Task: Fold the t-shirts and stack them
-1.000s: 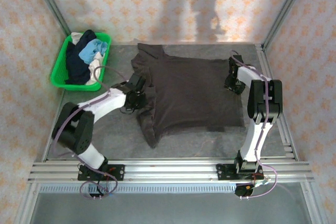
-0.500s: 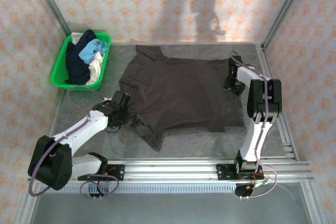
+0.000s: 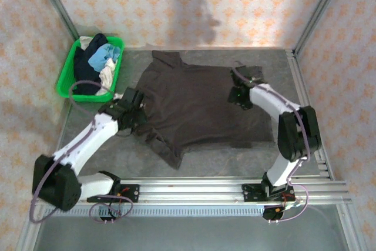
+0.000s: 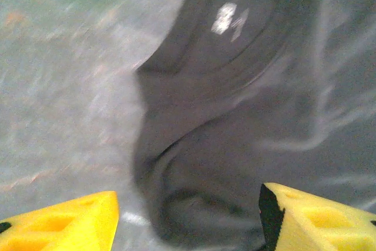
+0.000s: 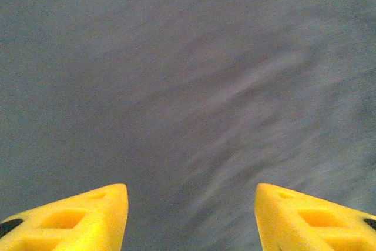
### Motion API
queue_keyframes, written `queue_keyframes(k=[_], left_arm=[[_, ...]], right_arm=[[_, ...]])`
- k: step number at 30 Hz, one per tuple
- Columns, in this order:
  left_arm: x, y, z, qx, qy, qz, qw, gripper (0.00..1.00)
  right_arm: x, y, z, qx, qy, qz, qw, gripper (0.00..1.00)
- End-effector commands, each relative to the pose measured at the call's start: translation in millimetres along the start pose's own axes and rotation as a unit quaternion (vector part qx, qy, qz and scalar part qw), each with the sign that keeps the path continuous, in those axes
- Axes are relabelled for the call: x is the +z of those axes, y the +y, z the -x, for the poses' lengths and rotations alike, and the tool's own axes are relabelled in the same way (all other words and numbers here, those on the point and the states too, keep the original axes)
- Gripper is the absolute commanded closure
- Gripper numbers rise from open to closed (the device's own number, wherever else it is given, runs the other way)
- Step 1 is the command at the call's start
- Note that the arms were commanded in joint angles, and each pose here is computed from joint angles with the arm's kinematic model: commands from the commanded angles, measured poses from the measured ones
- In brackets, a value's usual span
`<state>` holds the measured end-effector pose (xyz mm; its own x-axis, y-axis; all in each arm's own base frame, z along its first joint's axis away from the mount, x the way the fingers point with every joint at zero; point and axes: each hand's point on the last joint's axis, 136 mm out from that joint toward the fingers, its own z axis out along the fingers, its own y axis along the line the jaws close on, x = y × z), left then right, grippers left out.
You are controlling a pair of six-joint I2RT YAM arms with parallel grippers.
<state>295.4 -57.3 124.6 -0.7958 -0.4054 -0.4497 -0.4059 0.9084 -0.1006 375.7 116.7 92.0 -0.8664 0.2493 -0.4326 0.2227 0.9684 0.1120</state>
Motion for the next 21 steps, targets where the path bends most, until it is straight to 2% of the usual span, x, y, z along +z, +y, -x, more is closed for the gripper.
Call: queue_keyframes(k=[1, 2, 4, 7, 11, 14, 21], left_arm=[[36.9, -41.9, 25.0, 0.034, 0.012, -0.019, 0.999, 0.36], [52.3, -50.7, 28.6, 0.037, 0.025, -0.012, 0.999, 0.37], [75.9, -71.3, 40.1, 0.049, 0.039, -0.010, 0.998, 0.39], [108.5, -87.5, 58.8, 0.075, 0.050, 0.022, 0.996, 0.40], [142.6, -88.2, 84.3, 0.080, 0.056, 0.063, 0.993, 0.42], [163.2, -85.6, 95.0, 0.075, 0.073, 0.081, 0.991, 0.46], [191.1, -93.7, 117.2, 0.082, 0.081, 0.090, 0.989, 0.45]], right_arm=[[-20.3, 76.7, -35.8, -0.084, -0.032, 0.115, 0.989, 0.37], [-22.1, 93.3, -48.3, -0.112, -0.036, 0.132, 0.984, 0.36], [-13.4, 98.2, -59.5, -0.133, -0.037, 0.106, 0.985, 0.35], [9.1, 75.5, -58.2, -0.120, -0.026, 0.023, 0.992, 0.36], [32.0, 33.8, -45.2, -0.077, -0.024, -0.079, 0.994, 0.36], [48.2, 11.6, -36.5, -0.051, -0.003, -0.130, 0.990, 0.36], [82.1, 7.1, -8.6, -0.040, 0.014, -0.156, 0.987, 0.36]])
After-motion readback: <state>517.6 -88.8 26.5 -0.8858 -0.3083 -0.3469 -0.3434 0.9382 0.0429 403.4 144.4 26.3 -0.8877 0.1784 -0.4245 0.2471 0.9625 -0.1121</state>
